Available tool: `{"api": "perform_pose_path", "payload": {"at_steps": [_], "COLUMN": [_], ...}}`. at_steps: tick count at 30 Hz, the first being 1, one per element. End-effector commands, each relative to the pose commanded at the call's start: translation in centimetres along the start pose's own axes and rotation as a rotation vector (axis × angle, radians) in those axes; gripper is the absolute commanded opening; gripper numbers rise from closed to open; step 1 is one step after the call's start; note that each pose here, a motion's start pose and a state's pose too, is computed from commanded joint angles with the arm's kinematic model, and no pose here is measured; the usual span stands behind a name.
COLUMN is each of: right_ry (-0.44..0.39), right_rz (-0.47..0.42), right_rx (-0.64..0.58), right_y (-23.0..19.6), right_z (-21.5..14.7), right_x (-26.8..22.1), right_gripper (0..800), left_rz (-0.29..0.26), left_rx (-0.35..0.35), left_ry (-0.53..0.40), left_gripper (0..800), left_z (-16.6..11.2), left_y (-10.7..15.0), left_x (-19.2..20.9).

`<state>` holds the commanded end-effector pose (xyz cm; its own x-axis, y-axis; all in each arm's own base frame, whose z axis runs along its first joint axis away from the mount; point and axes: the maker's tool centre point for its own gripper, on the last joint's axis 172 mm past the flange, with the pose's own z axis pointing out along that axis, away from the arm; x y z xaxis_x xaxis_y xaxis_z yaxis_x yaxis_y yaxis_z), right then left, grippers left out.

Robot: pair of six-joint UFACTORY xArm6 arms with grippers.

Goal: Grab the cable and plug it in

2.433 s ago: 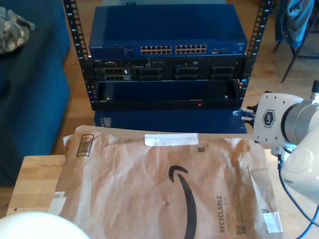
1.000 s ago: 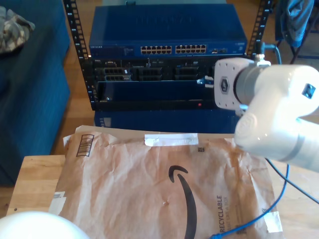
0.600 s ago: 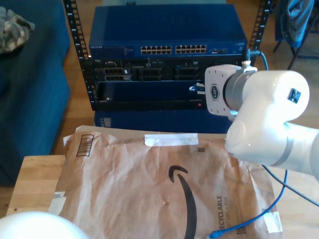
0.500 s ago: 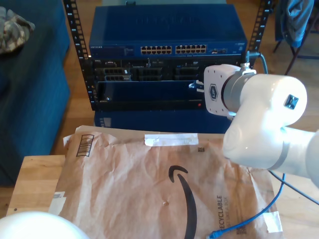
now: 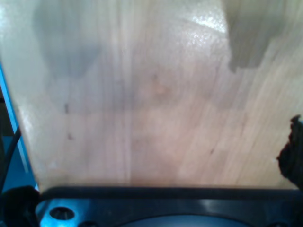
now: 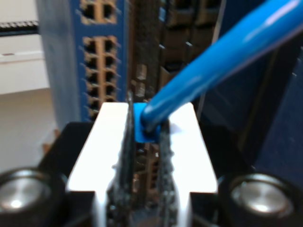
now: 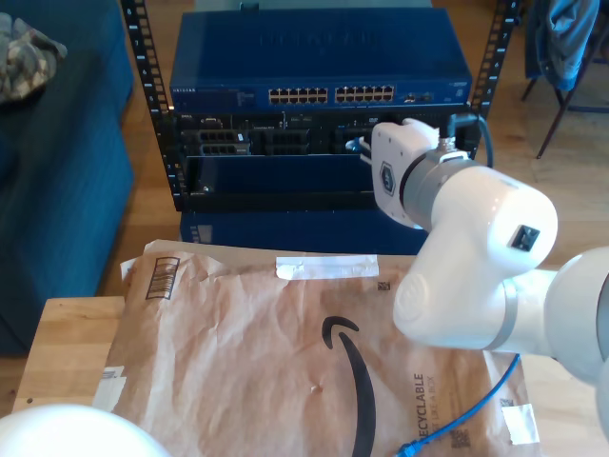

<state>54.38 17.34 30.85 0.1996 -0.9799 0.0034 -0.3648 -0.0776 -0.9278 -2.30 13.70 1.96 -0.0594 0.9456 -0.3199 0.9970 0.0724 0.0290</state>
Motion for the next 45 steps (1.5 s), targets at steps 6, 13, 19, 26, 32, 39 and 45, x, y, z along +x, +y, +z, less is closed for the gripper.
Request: {"api": "perform_pose_path", "payload": {"at_steps": [6, 13, 19, 26, 32, 39, 45], "right_ry": [0.009, 0.037, 0.107, 0.142, 0.143, 0.163, 0.207], "right_rz": [0.003, -0.021, -0.036, -0.035, 0.011, 0.014, 0.031], "right_rx": [0.073, 0.203, 0.313, 0.373, 0.374, 0.434, 0.427], "right_y": [-2.6, -4.6, -5.3, -3.1, -2.7, -3.4, -2.7], "right_z": [0.2, -0.2, 0.4, -0.4, 1.0, 3.2, 3.4], "right_x": [-0.5, -1.9, -0.9, -0.6, -0.7, -1.4, 0.0], "right_gripper": [0, 0, 0, 0, 0, 0, 1], "left_rz": [0.0, 0.0, 0.0, 0.0, 0.0, 0.0, 0.0], "left_rx": [0.0, 0.0, 0.0, 0.0, 0.0, 0.0, 0.0], "left_ry": [0.0, 0.0, 0.0, 0.0, 0.0, 0.0, 0.0], "left_gripper": [800, 800, 800, 800, 800, 800, 800], "left_z": [0.0, 0.0, 0.0, 0.0, 0.0, 0.0, 0.0], "left_y": [0.0, 0.0, 0.0, 0.0, 0.0, 0.0, 0.0], "left_x": [0.0, 0.0, 0.0, 0.0, 0.0, 0.0, 0.0]}}
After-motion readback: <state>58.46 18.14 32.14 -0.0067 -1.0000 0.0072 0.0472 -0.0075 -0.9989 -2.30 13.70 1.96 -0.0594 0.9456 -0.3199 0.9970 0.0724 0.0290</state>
